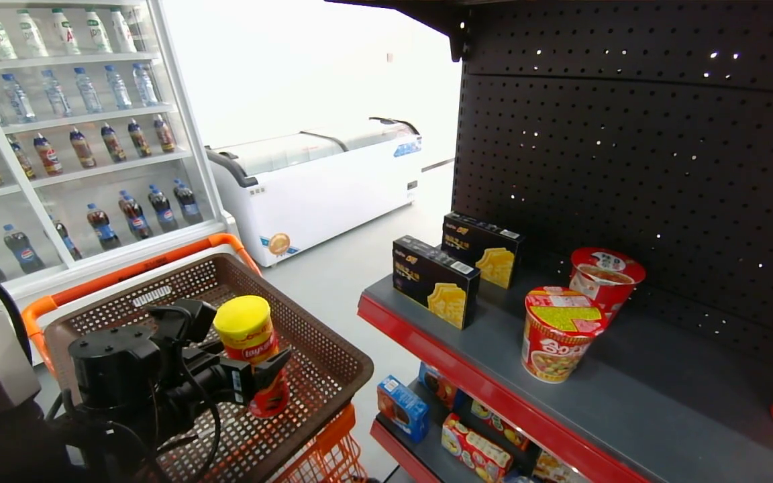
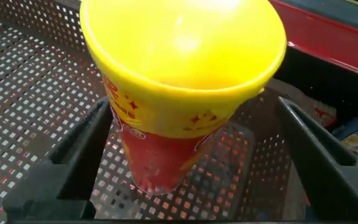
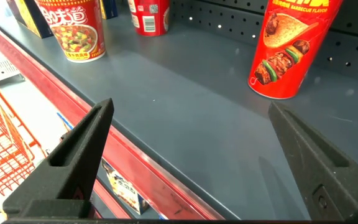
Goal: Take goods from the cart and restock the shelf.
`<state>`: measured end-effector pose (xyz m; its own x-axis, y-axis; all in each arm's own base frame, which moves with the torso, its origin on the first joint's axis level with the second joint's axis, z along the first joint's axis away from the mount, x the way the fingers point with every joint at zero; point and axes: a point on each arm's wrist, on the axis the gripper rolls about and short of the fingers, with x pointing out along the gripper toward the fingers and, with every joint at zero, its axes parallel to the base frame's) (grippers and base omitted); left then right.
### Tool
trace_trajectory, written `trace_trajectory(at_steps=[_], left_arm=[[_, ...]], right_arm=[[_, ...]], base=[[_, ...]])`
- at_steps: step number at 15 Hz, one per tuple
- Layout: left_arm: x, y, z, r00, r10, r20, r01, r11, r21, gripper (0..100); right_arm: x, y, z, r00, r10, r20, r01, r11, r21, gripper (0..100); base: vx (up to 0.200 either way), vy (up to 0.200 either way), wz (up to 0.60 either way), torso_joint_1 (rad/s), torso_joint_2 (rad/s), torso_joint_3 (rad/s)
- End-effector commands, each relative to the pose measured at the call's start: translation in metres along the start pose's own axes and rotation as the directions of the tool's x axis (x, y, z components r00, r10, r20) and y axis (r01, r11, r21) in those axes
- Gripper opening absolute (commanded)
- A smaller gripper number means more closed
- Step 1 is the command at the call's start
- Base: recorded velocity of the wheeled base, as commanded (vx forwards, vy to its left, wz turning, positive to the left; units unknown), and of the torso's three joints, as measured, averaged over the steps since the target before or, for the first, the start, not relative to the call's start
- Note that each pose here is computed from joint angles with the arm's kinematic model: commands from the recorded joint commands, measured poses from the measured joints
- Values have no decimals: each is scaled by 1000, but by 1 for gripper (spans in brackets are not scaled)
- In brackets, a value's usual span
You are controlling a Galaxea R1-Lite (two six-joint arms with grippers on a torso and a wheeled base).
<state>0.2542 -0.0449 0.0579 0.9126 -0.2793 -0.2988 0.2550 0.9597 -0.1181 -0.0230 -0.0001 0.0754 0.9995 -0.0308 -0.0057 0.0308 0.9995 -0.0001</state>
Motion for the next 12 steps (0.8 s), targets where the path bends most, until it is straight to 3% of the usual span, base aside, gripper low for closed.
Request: trace_trajectory(at_steps=[1, 4, 8, 10, 12], left_arm=[[-4, 0, -6, 1000, 1, -24, -1, 1000, -3, 100], [-14, -1, -14, 999, 3, -40, -3, 1000, -4, 100], [-17, 0, -14, 1000, 12, -24, -12, 1000, -5, 100], [-25, -1, -25, 997, 12, -81, -13, 1000, -10, 100], [-25, 1, -24, 997, 19, -80, -20, 1000, -15, 100]], right_arm=[[0, 0, 0, 1000, 0, 0, 0, 1000, 0, 100], [0, 0, 0, 1000, 0, 0, 0, 1000, 0, 100], [0, 0, 0, 1000, 0, 1, 0, 1000, 0, 100], [0, 0, 0, 1000, 0, 0, 0, 1000, 0, 100], [0, 0, 0, 1000, 0, 0, 0, 1000, 0, 100]], base=[[0, 0, 0, 0, 0, 0], [0, 0, 0, 0, 0, 0], [0, 0, 0, 0, 0, 0], [0, 0, 0, 0, 0, 0], [0, 0, 0, 0, 0, 0]])
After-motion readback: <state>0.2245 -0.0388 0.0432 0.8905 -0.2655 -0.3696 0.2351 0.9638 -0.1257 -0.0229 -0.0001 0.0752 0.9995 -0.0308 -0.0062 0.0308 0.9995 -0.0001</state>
